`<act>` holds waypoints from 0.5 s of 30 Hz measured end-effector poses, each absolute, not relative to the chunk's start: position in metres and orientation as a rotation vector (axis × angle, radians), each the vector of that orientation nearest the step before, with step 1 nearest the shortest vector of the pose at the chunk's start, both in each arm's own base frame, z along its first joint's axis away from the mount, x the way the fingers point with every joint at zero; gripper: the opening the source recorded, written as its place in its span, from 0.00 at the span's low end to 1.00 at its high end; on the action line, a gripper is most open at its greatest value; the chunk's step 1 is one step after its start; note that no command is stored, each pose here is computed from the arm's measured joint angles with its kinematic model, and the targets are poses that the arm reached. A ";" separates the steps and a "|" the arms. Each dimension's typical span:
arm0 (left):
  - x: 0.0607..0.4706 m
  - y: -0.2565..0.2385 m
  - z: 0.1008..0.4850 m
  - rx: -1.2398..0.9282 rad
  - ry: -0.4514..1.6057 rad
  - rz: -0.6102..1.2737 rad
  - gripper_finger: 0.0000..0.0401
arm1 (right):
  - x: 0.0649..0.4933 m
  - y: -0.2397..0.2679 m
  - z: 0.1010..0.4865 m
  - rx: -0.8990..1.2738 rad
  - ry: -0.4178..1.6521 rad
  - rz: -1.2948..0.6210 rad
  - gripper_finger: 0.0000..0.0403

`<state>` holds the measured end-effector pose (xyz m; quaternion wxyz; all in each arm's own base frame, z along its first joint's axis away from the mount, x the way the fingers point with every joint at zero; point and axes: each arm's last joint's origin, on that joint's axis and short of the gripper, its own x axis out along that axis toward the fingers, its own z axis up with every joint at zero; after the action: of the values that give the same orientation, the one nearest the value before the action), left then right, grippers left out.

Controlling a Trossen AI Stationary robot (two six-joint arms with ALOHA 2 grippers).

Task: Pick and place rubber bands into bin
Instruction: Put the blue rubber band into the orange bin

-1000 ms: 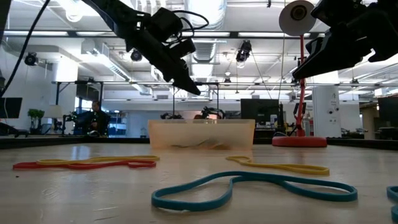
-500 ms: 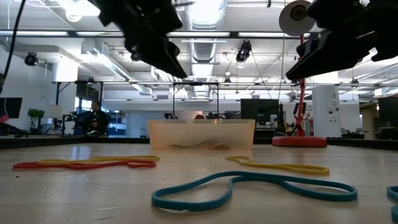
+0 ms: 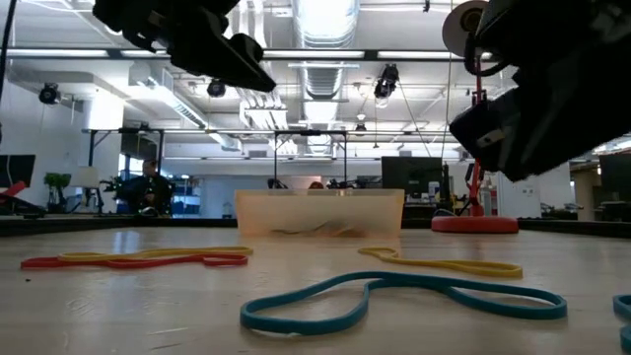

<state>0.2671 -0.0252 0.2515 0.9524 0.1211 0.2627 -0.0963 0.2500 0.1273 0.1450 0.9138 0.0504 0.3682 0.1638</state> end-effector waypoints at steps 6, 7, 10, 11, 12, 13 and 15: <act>0.265 -0.025 0.239 0.240 0.461 -0.185 0.43 | 0.281 0.156 0.135 0.013 0.761 0.402 0.16; 0.264 -0.025 0.237 0.230 0.470 -0.184 0.43 | 0.285 0.158 0.133 0.010 0.763 0.404 0.17; 0.262 -0.025 0.232 0.207 0.487 -0.182 0.43 | 0.297 0.164 0.130 0.007 0.763 0.403 0.21; 0.262 -0.026 0.231 0.203 0.494 -0.182 0.43 | 0.298 0.164 0.129 0.004 0.768 0.403 0.22; 0.262 -0.026 0.232 0.198 0.489 -0.182 0.43 | 0.300 0.164 0.128 0.000 0.780 0.399 0.24; 0.262 -0.026 0.232 0.198 0.483 -0.183 0.43 | 0.305 0.166 0.128 0.002 0.771 0.399 0.26; 0.260 -0.028 0.230 0.199 0.494 -0.189 0.43 | 0.309 0.168 0.129 0.005 0.763 0.400 0.29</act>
<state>0.2602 -0.0276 0.2304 0.9603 0.0983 0.2437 -0.0932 0.3090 0.1675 0.1286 0.9087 0.0024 0.3699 0.1936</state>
